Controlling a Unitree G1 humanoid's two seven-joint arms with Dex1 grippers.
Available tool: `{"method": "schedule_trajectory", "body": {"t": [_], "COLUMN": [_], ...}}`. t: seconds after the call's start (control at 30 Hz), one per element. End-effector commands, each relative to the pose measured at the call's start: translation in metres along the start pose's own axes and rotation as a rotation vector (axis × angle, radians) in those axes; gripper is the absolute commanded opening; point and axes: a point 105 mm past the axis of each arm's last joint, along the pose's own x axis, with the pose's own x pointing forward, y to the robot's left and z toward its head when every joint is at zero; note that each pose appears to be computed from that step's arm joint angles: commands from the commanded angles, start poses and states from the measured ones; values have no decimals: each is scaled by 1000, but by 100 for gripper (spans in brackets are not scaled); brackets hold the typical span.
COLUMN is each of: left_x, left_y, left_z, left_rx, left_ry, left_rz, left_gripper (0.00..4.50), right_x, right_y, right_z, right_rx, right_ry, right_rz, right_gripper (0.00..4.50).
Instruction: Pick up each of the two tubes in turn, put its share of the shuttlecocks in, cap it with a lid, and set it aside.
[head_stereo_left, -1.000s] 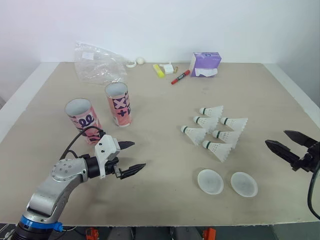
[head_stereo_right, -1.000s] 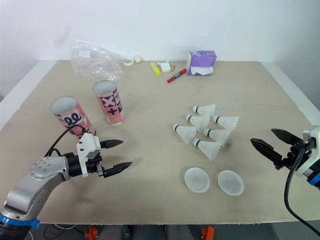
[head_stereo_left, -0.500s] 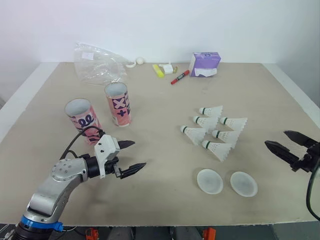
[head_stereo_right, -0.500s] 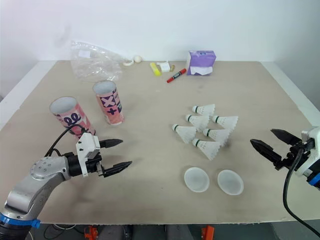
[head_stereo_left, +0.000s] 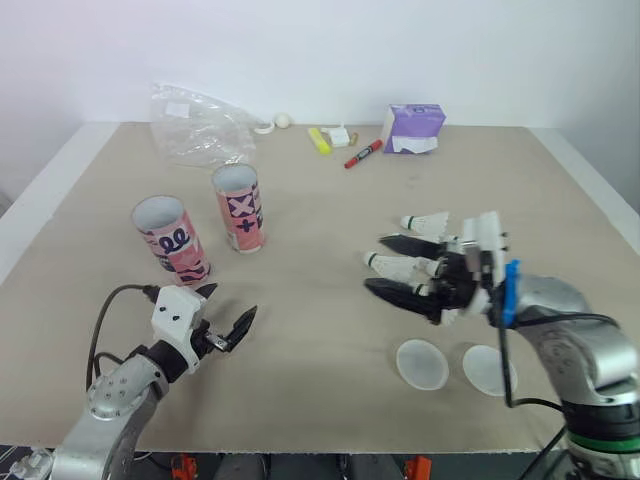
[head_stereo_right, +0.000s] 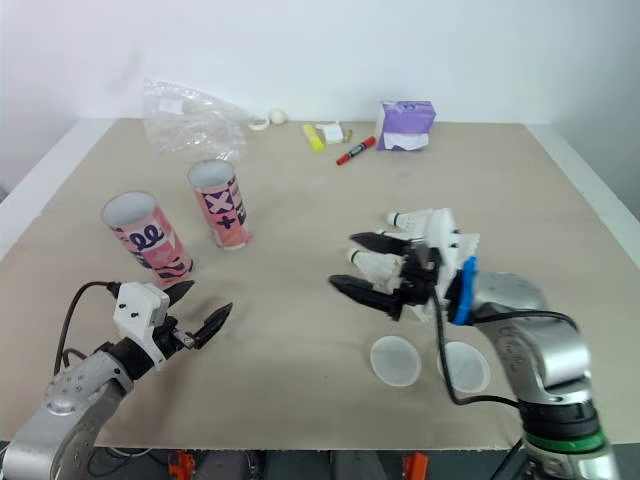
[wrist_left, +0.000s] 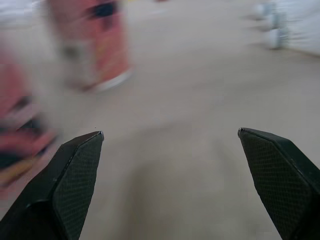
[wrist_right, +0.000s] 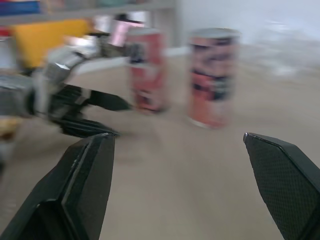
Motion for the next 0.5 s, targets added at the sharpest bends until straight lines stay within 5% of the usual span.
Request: {"method": "schedule_trajectory", "body": {"t": [0.03,0.5], "left_x": [-6,7], "left_y": [20,66], "left_z": [12,10], "left_rx": [5,-52], "left_ry": [-41,-73], "left_rz": [150,271], "left_gripper": [450,450], "right_x": [4,13], "right_y": [-7,-12], "right_z": [5,-9], "right_rx": [-48,-74], "right_ry": [-17,-3], "right_rz": [5,36], "right_gripper": [442,442]}}
